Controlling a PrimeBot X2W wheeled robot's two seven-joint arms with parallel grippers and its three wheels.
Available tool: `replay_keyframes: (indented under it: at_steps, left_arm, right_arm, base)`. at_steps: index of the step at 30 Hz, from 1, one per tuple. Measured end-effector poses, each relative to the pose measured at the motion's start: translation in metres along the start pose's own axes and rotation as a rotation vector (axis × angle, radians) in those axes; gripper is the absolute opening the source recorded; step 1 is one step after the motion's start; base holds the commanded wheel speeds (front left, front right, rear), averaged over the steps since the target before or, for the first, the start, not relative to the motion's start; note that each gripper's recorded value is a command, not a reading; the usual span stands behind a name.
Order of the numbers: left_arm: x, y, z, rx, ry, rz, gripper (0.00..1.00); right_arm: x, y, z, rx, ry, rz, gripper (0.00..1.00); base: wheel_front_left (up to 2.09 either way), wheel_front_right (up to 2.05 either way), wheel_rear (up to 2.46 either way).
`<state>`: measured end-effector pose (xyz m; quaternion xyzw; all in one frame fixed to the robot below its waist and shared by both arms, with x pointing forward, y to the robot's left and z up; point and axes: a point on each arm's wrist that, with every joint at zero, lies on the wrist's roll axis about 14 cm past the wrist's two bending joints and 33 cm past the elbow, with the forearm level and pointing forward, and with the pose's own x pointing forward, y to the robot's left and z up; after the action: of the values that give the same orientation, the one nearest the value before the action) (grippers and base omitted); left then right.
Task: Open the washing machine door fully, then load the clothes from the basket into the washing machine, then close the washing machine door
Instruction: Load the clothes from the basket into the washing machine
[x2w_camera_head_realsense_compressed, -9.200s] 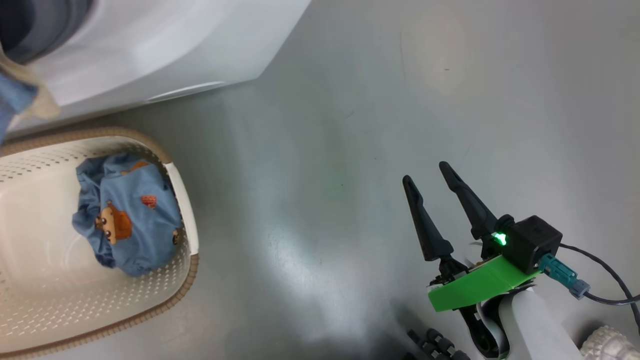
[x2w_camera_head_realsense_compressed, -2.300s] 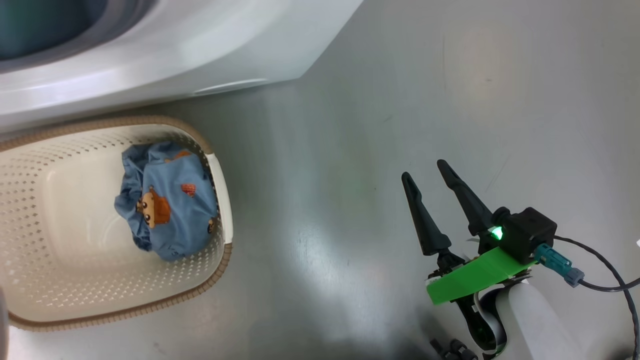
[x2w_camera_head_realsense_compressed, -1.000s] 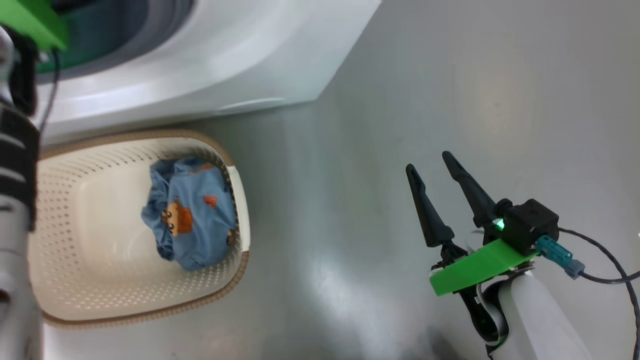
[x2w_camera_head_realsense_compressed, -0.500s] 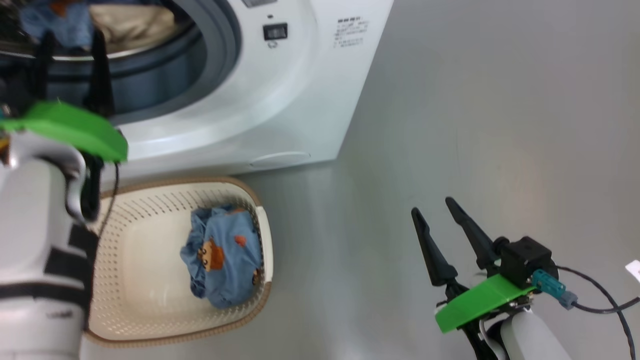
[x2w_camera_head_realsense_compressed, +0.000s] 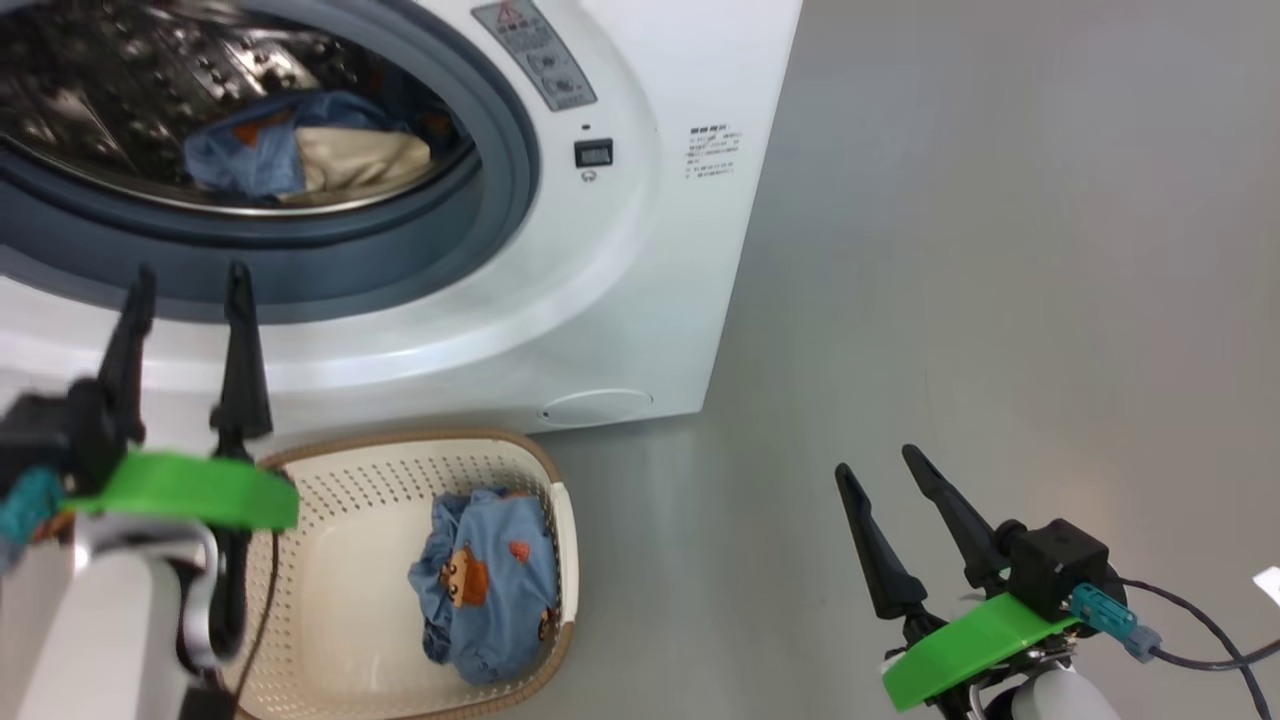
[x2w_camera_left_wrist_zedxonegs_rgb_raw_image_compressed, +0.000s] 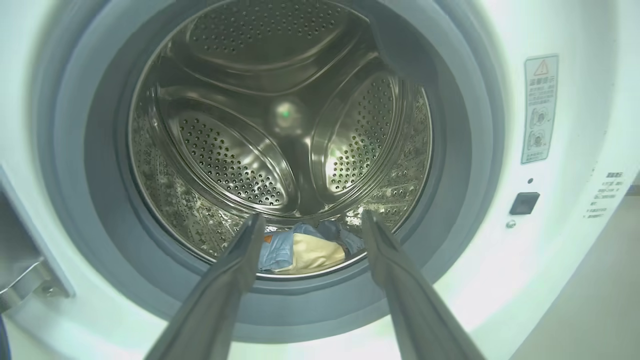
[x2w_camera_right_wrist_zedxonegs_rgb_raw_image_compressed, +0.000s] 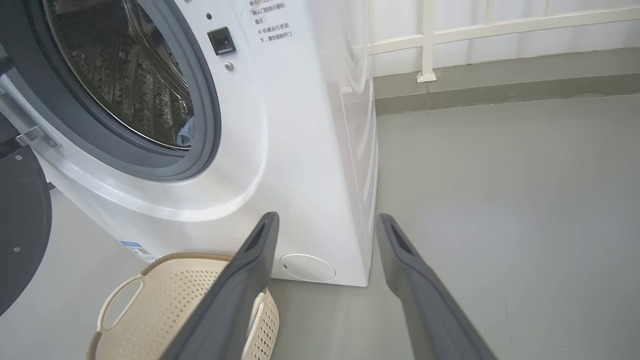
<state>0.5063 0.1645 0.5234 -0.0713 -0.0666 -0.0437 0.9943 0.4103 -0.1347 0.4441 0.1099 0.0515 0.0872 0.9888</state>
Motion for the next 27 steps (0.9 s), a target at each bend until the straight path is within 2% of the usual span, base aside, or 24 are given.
replay_keyframes:
  at_steps: [8, 14, 27]
  left_arm:
    - [-0.056, 0.013, 0.016, 0.045, -0.030, 0.081, 1.00]
    - [-0.098, 0.019, 0.014, 0.053, -0.002, 0.135, 1.00]
    - [-0.149, 0.026, 0.007, 0.052, 0.047, 0.207, 1.00]
  right_arm:
    - [-0.011, -0.001, 0.026, -0.026, -0.074, -0.007, 1.00]
    - [-0.029, -0.001, 0.029, -0.025, -0.083, -0.021, 1.00]
    - [-0.037, 0.002, 0.045, -0.040, -0.133, -0.013, 1.00]
  base:
    - [0.00, 0.00, 0.00]
    - [0.00, 0.00, 0.00]
    - [0.00, 0.00, 0.00]
